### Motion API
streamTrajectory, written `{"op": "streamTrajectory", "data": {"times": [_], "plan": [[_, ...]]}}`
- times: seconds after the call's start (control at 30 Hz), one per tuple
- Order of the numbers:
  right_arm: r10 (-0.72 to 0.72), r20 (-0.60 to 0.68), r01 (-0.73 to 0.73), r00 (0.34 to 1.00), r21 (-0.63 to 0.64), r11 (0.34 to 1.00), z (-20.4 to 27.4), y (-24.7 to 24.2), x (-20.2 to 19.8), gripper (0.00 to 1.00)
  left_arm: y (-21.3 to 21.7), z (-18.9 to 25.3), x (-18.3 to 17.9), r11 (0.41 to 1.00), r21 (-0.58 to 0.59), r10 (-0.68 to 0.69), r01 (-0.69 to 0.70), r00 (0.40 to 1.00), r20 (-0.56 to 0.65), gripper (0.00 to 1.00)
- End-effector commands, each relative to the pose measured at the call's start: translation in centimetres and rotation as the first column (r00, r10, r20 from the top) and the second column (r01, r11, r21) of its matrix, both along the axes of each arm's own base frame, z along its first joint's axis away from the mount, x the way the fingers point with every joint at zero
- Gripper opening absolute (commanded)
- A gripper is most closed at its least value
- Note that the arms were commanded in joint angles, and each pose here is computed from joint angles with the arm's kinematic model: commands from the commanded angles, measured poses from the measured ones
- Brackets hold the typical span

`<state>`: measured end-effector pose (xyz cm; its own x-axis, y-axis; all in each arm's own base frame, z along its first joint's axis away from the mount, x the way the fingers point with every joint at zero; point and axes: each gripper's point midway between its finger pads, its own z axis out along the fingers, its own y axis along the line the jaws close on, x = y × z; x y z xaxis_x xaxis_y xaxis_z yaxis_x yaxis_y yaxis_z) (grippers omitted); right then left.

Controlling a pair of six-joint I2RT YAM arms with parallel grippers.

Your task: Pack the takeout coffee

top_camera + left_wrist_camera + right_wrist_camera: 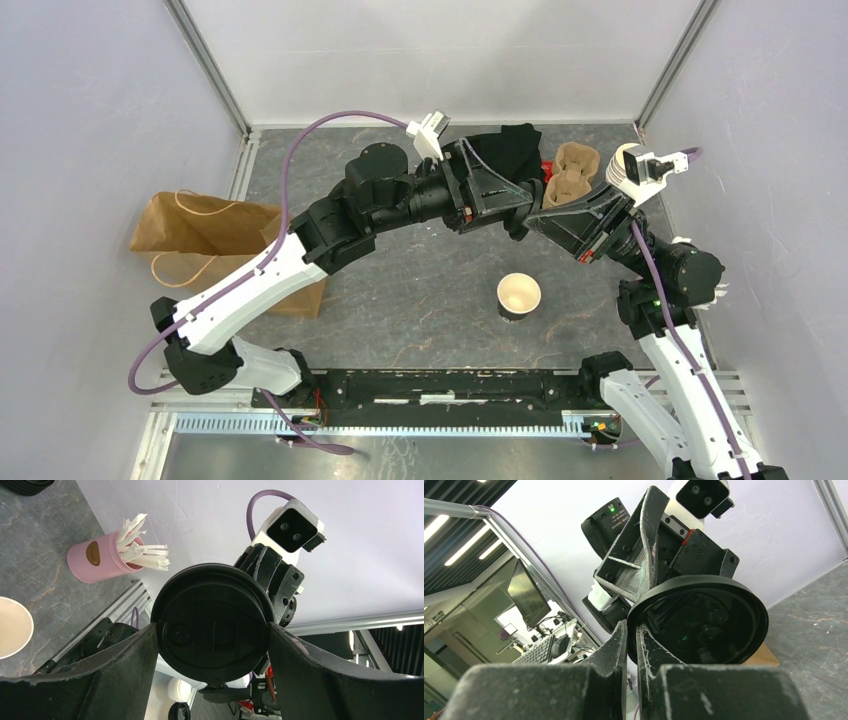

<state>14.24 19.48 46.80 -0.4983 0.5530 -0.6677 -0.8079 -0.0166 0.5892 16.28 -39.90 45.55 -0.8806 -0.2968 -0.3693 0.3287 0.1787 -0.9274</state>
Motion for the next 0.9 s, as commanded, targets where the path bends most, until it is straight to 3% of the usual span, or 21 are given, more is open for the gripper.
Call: {"op": "streamTrajectory", "data": {"times": [0.0,0.13,0.3,0.4,0.47,0.5,0.6,0.7,0.8,0.87], "plan": [[-0.007,-0.026,0.006,1.000,-0.029,1.000,-0.4,0.2,0.6,0.05,-0.5,3.1,-1.7,0.995,-0.061,-0.075,0.081,0.993,0.096,0.83],[-0.009,-0.026,0.008,1.000,-0.032,0.999,-0.4,0.2,0.7,0.05,-0.4,3.2,-1.6,0.995,-0.055,-0.073,0.079,0.992,0.104,0.84],[-0.027,-0.042,0.025,0.999,-0.057,0.998,-0.8,0.3,1.0,0.10,-0.1,2.7,-1.3,0.998,-0.020,-0.053,0.056,0.992,0.117,0.75],[-0.105,-0.084,0.089,0.991,-0.173,0.981,-2.4,0.2,2.2,0.35,0.5,2.1,-0.6,1.000,0.023,-0.006,0.003,0.991,0.133,0.72],[-0.190,-0.116,0.150,0.975,-0.291,0.945,-4.1,-0.2,3.1,0.55,1.2,1.4,0.2,0.996,0.078,0.035,-0.047,0.987,0.155,0.71],[-0.235,-0.102,0.186,0.967,-0.349,0.918,-4.7,-0.7,3.3,0.60,1.6,0.7,0.6,0.990,0.119,0.053,-0.074,0.984,0.169,0.71],[-0.384,-0.061,0.286,0.921,-0.560,0.778,-7.7,-3.1,3.4,0.76,2.8,-2.1,2.1,0.954,0.253,0.105,-0.161,0.970,0.218,0.70],[-0.529,0.047,0.401,0.847,-0.709,0.580,-9.0,-6.9,3.1,0.87,3.4,-5.5,3.3,0.902,0.379,0.120,-0.208,0.963,0.242,0.68],[-0.631,0.171,0.495,0.757,-0.780,0.382,-8.5,-10.9,2.3,0.94,2.8,-8.6,4.1,0.859,0.465,0.105,-0.213,0.964,0.246,0.66],[-0.670,0.245,0.547,0.701,-0.787,0.285,-7.4,-13.0,1.6,0.97,1.9,-10.2,4.6,0.836,0.508,0.085,-0.209,0.963,0.255,0.65]]}}
